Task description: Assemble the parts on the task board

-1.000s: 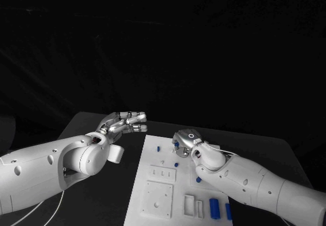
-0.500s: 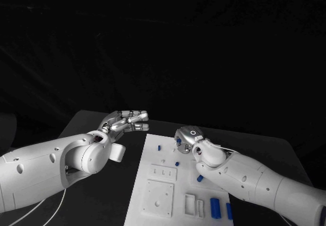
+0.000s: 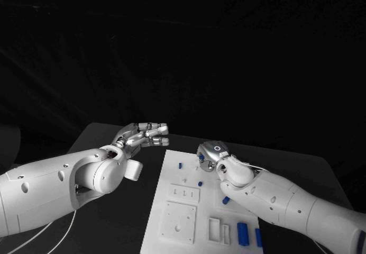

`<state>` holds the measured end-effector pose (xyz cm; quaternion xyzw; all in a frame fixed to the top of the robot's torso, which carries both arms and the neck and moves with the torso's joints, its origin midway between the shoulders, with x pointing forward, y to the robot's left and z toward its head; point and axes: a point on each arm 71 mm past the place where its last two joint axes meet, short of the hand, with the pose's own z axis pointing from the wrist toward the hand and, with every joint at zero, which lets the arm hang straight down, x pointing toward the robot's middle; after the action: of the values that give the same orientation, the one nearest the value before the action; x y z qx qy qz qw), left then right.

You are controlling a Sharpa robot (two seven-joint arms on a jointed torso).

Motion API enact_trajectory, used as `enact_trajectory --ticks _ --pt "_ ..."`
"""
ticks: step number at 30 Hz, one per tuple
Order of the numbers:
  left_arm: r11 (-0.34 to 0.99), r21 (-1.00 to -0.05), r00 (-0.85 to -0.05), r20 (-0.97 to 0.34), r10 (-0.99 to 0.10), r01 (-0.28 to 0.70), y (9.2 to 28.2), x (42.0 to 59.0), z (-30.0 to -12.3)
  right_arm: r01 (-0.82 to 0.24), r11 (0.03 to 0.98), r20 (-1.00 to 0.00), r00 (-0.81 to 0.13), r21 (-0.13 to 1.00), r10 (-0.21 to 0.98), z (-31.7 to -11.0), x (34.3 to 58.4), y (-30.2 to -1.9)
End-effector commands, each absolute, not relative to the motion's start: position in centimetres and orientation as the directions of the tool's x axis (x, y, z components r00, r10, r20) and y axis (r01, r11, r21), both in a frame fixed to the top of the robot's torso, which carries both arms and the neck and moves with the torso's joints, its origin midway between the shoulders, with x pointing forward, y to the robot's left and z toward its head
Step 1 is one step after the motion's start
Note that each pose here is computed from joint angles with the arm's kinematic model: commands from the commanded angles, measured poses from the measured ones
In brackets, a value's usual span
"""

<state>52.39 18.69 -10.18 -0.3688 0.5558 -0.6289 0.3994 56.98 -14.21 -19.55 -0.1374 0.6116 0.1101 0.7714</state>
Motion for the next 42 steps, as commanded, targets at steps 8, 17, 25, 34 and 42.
enact_trajectory --ticks 8,17,25,34,42 --pt "-0.067 -0.992 -0.431 0.015 -0.902 0.105 18.30 52.37 -9.77 -0.357 0.930 -0.972 0.233 -0.089 -0.004 -19.48 56.94 -13.79" --pt "-0.067 -0.992 -0.432 0.015 -0.902 0.105 18.19 52.44 -9.75 -0.359 0.929 -0.975 0.223 -0.090 -0.008 -19.59 56.99 -13.73" --pt "-0.066 -0.992 -0.432 0.014 -0.902 0.105 18.19 52.47 -9.75 -0.364 0.927 -0.978 0.209 -0.090 -0.013 -19.75 57.06 -13.75" --pt "-0.066 -0.992 -0.432 0.014 -0.902 0.105 18.15 52.50 -9.75 -0.373 0.924 -0.979 0.201 -0.085 -0.009 -19.81 57.04 -13.56" --pt "-0.065 -0.992 -0.430 0.014 -0.903 0.105 18.22 52.51 -9.76 -0.376 0.923 -0.982 0.191 -0.084 -0.012 -19.88 57.05 -13.55"
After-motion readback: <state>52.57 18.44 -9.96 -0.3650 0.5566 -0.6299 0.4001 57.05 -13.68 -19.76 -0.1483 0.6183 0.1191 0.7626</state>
